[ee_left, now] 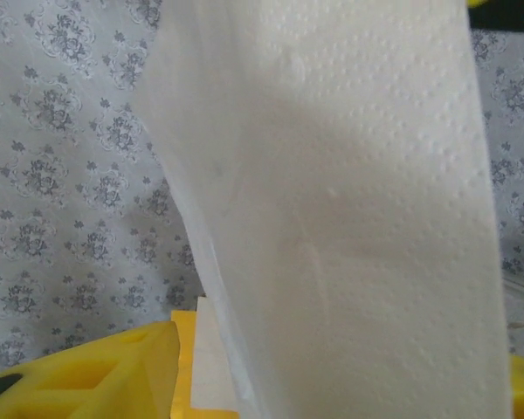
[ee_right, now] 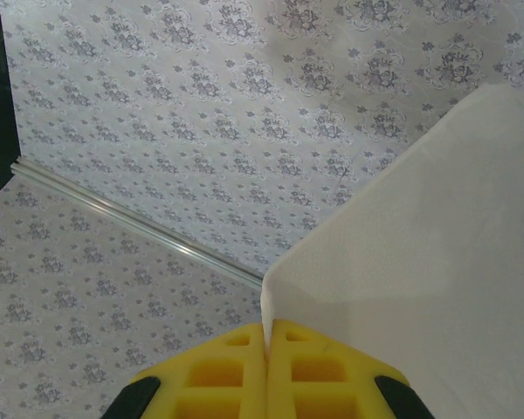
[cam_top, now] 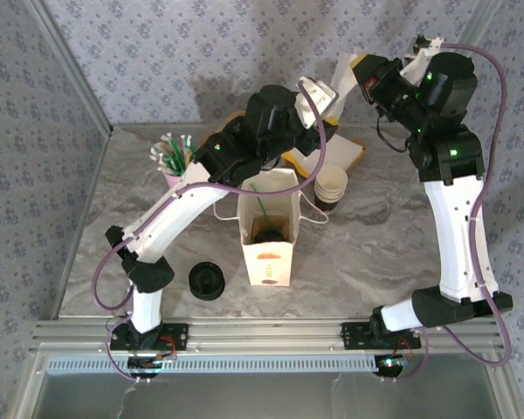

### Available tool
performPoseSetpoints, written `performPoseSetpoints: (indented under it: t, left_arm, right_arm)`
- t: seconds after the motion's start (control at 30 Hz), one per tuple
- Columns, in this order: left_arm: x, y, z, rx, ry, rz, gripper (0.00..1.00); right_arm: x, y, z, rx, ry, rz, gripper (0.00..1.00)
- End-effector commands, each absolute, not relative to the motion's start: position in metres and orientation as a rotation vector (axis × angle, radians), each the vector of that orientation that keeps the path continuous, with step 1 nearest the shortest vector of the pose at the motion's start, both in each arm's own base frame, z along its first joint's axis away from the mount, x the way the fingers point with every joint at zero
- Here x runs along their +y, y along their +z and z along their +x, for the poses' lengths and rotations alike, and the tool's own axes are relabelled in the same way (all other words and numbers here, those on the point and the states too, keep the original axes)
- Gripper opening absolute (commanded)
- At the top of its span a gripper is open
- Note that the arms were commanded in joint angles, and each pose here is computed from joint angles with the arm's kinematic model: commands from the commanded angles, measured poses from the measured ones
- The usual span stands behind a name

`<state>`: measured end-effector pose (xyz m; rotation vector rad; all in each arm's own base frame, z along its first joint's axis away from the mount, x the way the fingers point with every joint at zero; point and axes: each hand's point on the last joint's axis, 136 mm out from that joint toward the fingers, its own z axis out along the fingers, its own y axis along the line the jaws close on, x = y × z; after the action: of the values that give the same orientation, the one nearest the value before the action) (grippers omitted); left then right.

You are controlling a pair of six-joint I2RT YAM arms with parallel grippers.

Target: Pack the takeout coffee

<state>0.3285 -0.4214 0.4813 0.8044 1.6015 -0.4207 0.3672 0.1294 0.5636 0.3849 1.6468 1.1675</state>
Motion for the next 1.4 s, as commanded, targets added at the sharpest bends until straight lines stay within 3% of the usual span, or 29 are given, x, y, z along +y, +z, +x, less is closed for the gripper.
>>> performPoseSetpoints:
  t: [0.0,0.53,0.83,1.03,1.13,1.3,1.37]
  left_arm:
    - [-0.414,0.480,0.326,1.663,-0.407,0.784,0.61]
    - [-0.417,0.468,0.307,1.772,-0.548,0.802,0.56]
    - [-0.423,0.470,0.309,1.759,-0.572,0.793,0.35]
    - [-0.421,0.471,0.317,1.755,-0.534,0.762,0.31]
    - [-0.422,0.470,0.319,1.755,-0.530,0.759,0.24]
    - [-0.421,0.472,0.320,1.758,-0.536,0.733,0.00]
    - [-0.419,0.475,0.319,1.753,-0.541,0.727,0.00]
  right_arm:
    - [0.128,0.583,0.353,1.592,1.167,0.326,0.00]
    - [0.134,0.575,0.356,1.615,1.148,0.316,0.00]
    - [0.136,0.573,0.355,1.626,1.148,0.314,0.00]
    - [0.138,0.572,0.354,1.632,1.155,0.312,0.00]
    - [0.139,0.572,0.353,1.634,1.159,0.307,0.00]
    - [0.139,0.568,0.351,1.643,1.157,0.310,0.00]
    - [0.138,0.567,0.350,1.648,1.150,0.314,0.00]
